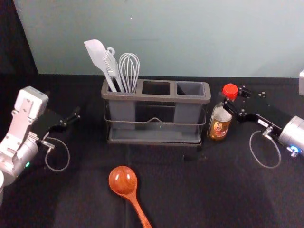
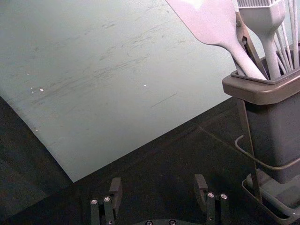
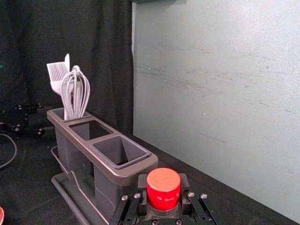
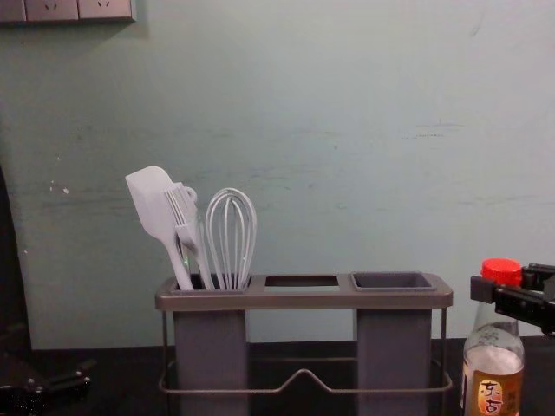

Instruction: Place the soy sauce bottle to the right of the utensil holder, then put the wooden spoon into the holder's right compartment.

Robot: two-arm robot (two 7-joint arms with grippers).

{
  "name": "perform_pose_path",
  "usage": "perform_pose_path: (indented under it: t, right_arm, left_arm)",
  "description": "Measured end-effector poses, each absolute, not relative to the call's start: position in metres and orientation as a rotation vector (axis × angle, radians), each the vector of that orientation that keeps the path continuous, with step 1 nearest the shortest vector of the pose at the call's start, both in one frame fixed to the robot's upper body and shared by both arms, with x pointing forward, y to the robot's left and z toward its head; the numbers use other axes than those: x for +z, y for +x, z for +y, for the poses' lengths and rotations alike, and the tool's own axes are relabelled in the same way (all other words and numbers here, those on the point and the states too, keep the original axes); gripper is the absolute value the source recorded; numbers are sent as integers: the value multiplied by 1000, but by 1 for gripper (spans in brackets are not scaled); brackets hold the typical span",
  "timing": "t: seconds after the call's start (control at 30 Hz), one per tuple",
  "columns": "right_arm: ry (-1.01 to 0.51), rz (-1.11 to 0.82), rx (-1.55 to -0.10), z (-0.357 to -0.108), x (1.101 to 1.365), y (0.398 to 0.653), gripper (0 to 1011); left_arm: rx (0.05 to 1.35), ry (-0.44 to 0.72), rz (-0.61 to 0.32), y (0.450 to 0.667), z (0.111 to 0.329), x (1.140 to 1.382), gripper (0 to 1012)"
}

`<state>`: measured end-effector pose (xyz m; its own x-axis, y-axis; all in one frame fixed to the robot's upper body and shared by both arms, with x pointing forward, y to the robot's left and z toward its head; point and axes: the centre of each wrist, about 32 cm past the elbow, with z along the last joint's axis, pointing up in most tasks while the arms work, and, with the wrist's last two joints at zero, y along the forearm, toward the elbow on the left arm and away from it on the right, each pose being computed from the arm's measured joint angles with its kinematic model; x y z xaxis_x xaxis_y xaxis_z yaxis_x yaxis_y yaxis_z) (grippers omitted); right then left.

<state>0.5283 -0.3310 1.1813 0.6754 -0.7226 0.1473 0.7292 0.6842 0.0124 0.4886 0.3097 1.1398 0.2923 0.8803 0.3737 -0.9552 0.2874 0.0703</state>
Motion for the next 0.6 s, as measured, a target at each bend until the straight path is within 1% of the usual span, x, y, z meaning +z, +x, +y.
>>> perform_pose_path:
  t: [0.6]
  right_arm:
    - [-56, -132, -820, -330, 1176, 532, 382]
  left_arm:
    - [1248, 304, -285, 489, 310, 1140, 1005]
